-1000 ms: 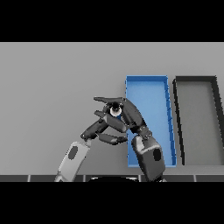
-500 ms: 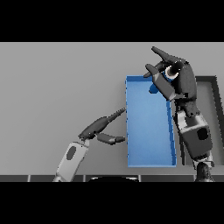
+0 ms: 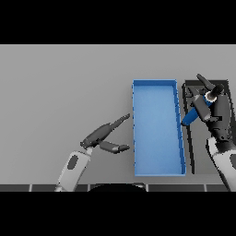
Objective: Pick up the blue pipe and place it into the blue bin.
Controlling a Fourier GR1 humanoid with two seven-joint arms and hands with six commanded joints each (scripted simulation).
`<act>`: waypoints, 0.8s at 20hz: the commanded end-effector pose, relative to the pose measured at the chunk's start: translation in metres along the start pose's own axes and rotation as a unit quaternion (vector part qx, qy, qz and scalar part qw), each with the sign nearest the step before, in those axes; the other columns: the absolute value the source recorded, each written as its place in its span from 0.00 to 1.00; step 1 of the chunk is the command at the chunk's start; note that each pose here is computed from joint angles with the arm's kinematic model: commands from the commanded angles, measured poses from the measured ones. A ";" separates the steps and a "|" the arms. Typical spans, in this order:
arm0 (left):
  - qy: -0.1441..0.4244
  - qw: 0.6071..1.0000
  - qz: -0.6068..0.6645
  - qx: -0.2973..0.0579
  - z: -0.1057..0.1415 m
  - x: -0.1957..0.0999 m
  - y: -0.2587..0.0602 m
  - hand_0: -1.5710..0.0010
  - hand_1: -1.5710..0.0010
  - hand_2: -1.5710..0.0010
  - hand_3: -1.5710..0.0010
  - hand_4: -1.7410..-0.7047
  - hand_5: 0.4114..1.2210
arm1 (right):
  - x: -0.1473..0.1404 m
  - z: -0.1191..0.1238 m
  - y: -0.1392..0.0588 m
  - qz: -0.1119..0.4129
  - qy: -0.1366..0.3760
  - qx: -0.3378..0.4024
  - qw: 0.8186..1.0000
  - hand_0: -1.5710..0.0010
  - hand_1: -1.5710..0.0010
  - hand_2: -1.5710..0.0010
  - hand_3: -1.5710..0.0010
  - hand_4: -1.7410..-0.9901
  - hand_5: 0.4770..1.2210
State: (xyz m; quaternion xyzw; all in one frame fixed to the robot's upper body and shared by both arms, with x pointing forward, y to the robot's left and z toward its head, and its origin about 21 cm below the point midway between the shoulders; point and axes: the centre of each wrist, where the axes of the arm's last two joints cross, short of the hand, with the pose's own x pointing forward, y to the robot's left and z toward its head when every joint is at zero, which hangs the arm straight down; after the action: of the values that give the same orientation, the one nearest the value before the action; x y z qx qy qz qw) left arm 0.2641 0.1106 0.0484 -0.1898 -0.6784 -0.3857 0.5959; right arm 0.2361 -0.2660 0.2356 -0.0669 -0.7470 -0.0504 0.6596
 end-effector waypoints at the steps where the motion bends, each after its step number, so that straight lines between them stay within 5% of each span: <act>1: 0.005 1.000 0.001 0.001 -0.001 0.000 0.000 1.00 1.00 1.00 1.00 0.84 0.01 | -0.012 0.005 -0.003 0.002 0.024 -0.010 1.000 0.00 0.00 0.00 0.00 0.00 1.00; 11: 0.001 1.000 0.012 0.004 0.000 0.000 -0.003 1.00 1.00 1.00 1.00 0.82 0.01 | -0.100 0.060 -0.008 0.003 0.224 -0.137 0.965 0.00 0.00 0.00 0.03 0.00 1.00; 12: 0.006 1.000 0.010 0.003 0.002 -0.002 -0.005 1.00 1.00 1.00 1.00 0.82 0.01 | -0.106 0.062 -0.005 0.010 0.236 -0.143 0.961 0.00 0.00 0.00 0.20 0.00 1.00; 16: 0.012 1.000 0.006 0.003 0.002 -0.001 -0.004 1.00 1.00 1.00 1.00 0.83 0.01 | -0.122 0.071 -0.003 0.035 0.249 -0.143 0.957 0.00 0.01 0.00 0.46 0.00 1.00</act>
State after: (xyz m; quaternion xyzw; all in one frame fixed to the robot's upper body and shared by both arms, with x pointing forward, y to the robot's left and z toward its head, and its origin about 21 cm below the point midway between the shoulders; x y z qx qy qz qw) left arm 0.2602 0.1098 0.0463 -0.1872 -0.6717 -0.3820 0.6065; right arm 0.1810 -0.2610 0.1059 -0.1725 -0.5486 -0.1463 0.8049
